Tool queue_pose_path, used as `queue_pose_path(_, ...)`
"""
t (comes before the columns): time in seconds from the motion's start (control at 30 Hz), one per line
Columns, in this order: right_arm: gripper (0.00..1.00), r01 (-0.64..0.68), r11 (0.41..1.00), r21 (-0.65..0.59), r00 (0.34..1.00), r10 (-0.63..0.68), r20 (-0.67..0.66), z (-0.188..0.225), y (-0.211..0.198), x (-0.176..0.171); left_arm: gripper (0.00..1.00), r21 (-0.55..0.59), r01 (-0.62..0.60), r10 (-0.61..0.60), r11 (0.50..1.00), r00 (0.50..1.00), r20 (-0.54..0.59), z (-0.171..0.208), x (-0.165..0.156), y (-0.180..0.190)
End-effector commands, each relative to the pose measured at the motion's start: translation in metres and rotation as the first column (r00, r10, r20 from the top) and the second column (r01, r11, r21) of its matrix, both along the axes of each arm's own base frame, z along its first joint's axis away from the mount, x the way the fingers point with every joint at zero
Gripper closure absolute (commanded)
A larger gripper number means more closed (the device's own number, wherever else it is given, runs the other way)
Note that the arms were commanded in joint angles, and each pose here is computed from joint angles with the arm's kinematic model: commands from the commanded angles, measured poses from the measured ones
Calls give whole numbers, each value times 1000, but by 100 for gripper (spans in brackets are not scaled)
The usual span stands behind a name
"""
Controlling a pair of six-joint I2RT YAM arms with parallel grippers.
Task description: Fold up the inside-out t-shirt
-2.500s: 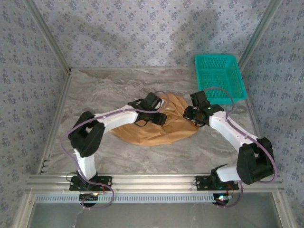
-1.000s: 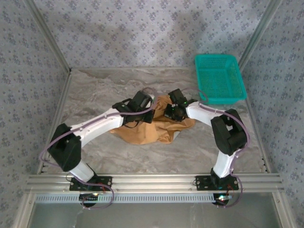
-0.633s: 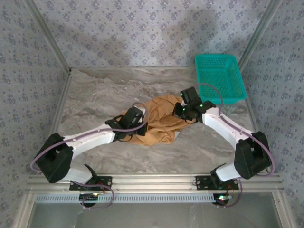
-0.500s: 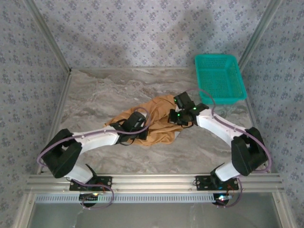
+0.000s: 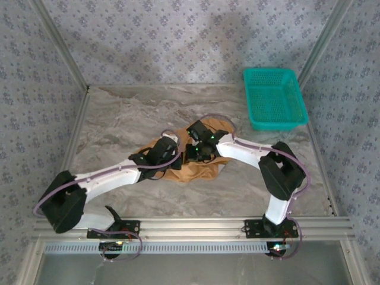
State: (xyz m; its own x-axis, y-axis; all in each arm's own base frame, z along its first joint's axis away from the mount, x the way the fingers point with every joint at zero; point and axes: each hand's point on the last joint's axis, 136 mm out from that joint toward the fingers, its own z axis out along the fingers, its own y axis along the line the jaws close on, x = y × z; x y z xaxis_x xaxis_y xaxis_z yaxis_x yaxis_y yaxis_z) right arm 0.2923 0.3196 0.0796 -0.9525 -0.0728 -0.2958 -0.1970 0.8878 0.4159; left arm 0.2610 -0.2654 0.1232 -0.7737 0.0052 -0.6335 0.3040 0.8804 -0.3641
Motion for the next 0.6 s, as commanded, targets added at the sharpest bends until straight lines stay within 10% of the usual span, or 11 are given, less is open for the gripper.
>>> queue_pose_path(0.0, 83, 77, 997, -10, 997, -76, 18, -4, -10, 18, 100, -15, -38, 39, 999, 996, 82, 35, 5, 10)
queue_pose_path(0.3, 26, 190, 975, -119, 978, -198, -61, -64, -47, -2, 100, -35, -37, 40, 999, 996, 85, 36, 7, 6)
queue_pose_path(0.57, 7, 435, 863, -255, 900, -426, 95, -51, -100, 33, 100, -26, -17, 18, 1000, 999, 47, 18, -2, 7)
